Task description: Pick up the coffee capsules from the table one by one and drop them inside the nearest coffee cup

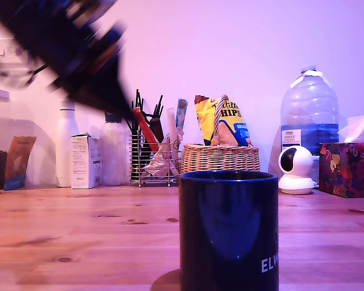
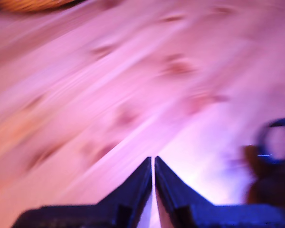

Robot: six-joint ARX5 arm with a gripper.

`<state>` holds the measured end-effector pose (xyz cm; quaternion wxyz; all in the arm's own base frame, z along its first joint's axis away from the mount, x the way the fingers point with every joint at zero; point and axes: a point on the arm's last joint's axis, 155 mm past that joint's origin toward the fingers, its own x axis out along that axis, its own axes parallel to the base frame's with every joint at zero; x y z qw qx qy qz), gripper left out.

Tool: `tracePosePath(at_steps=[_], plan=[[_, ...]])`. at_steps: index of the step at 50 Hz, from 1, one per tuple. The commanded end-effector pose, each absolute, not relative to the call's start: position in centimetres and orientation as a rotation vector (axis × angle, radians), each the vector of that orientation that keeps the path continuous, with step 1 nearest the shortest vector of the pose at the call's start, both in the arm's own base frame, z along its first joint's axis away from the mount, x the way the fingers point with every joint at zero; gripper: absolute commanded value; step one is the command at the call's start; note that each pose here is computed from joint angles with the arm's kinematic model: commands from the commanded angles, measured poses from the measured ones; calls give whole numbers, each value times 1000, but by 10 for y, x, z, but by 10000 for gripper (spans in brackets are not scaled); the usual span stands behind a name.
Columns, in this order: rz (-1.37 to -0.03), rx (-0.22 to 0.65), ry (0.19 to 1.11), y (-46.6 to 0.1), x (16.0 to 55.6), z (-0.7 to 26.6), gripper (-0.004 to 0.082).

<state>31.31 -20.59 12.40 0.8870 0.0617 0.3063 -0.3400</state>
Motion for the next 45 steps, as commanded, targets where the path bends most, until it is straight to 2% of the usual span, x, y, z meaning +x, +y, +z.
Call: tracePosePath(at_steps=[1, 12, 24, 29, 45], plan=[[-667, 100, 626, -191, 313, 120, -20], [-504, 2, 573, -133, 313, 120, -20], [-355, -65, 504, -82, 302, 126, -20], [-329, -96, 465, -73, 294, 132, -20], [-269, -111, 334, -59, 270, 166, -20]])
